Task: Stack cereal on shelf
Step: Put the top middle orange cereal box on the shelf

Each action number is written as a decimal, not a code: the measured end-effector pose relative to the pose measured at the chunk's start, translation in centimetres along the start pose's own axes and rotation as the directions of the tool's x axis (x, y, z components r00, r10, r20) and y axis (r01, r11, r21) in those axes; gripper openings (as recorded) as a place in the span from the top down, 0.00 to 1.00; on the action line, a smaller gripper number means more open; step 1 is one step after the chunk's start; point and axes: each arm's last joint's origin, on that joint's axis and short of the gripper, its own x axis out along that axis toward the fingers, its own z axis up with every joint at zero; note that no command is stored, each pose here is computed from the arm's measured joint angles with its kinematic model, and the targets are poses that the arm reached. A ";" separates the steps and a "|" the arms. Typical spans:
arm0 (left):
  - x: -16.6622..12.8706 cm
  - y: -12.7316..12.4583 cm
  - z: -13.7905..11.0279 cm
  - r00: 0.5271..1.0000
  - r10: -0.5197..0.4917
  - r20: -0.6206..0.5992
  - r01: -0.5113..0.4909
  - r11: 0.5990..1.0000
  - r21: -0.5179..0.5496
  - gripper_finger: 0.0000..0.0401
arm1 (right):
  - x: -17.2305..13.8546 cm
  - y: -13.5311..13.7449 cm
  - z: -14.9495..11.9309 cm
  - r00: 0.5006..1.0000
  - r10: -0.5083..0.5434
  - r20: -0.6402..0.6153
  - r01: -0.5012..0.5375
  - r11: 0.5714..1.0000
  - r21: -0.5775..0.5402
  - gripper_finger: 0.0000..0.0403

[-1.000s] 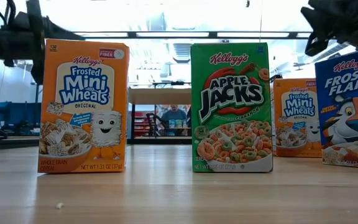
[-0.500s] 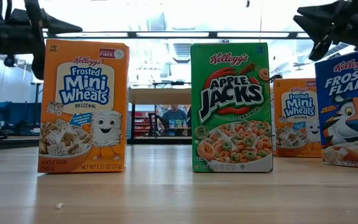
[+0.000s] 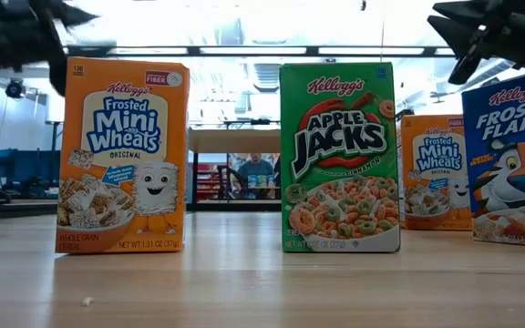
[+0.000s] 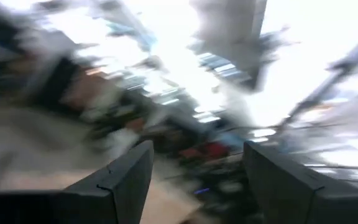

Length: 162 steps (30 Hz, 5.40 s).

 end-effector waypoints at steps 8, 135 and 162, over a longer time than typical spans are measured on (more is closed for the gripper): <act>0.8 -1.0 0.2 0.981 -0.187 0.047 0.187 0.982 0.015 0.42 | 2.8 0.1 0.1 0.995 -0.035 -0.095 0.036 0.999 0.014 0.79; 6.5 -6.6 -1.0 0.910 -0.329 -0.252 0.347 0.937 0.029 0.42 | 17.9 2.6 -8.8 -0.283 -0.373 -0.883 -0.348 0.898 -0.268 0.38; 6.5 -6.6 -0.9 0.912 -0.332 -0.242 0.345 0.939 0.012 0.42 | 19.3 3.2 -7.8 -0.229 -0.353 -0.907 -0.323 0.907 -0.271 0.63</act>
